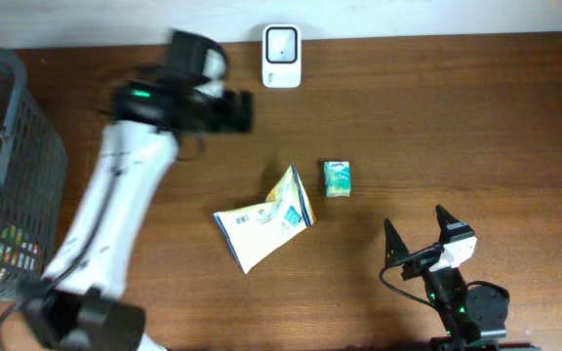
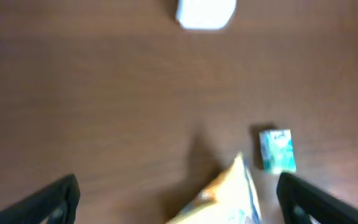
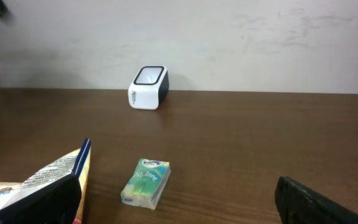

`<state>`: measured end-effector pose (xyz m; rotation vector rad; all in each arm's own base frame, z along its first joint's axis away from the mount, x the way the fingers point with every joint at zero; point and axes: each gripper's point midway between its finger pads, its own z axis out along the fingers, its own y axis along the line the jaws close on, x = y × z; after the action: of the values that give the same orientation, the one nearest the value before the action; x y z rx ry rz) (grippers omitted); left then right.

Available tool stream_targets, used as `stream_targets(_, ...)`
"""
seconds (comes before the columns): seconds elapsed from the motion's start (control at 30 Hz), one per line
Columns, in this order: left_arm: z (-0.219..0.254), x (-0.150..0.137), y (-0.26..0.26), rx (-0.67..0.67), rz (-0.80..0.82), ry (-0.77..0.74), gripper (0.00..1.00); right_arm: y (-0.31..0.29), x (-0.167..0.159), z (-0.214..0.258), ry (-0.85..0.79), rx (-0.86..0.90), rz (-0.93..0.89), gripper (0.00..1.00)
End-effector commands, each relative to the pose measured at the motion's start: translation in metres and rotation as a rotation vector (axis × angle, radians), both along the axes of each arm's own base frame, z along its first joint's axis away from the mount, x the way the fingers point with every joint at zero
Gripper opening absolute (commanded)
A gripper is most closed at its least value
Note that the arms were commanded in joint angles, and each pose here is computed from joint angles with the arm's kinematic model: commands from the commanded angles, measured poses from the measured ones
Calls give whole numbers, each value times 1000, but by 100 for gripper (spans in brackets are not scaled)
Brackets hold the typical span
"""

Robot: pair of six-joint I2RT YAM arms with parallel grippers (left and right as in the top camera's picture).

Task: Scan the item barcode
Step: 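Carry the snack bag with the left gripper and drop it beside the tissues, then reach the left gripper into the basket and grasp the yellow-green juice pouch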

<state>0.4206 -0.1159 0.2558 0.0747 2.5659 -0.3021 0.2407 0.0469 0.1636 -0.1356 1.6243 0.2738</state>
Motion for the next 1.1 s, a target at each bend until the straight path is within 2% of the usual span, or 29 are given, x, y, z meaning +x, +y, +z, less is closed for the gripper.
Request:
stream_targets(0.0, 96, -7, 74, 34, 93, -208, 99, 2, -1, -3, 5, 3, 11, 99)
stream_targets(0.13, 163, -33, 169, 77, 341, -346, 99, 2, -1, -3, 5, 3, 11, 99)
stream_targets(0.2, 192, -62, 235, 131, 533, -413, 99, 2, -1, -3, 5, 3, 11, 99)
stream_targets(0.23, 197, -73, 258, 153, 602, -422, 99, 2, -1, -3, 5, 3, 11, 99)
stream_targets(0.3, 189, -112, 327, 150, 879, -381, 99, 2, -1, -3, 5, 3, 11, 99)
stream_targets(0.4, 164, -134, 371, 128, 1042, -296, 99, 2, -1, -3, 5, 3, 11, 99)
stream_targets(0.6, 67, -154, 430, 77, 1183, -5, 99, 2, -1, -3, 5, 3, 11, 99)
stream_targets(0.73, 7, -168, 444, 67, 1228, 176, 100, 2, -1, -3, 5, 3, 11, 99)
stream_targets(0.93, -54, -179, 452, 97, 1243, 345, 100, 2, -1, -3, 5, 3, 11, 99)
stream_targets(1.07, -89, -179, 455, 127, 1140, 423, 97, 2, -1, -3, 5, 3, 11, 99)
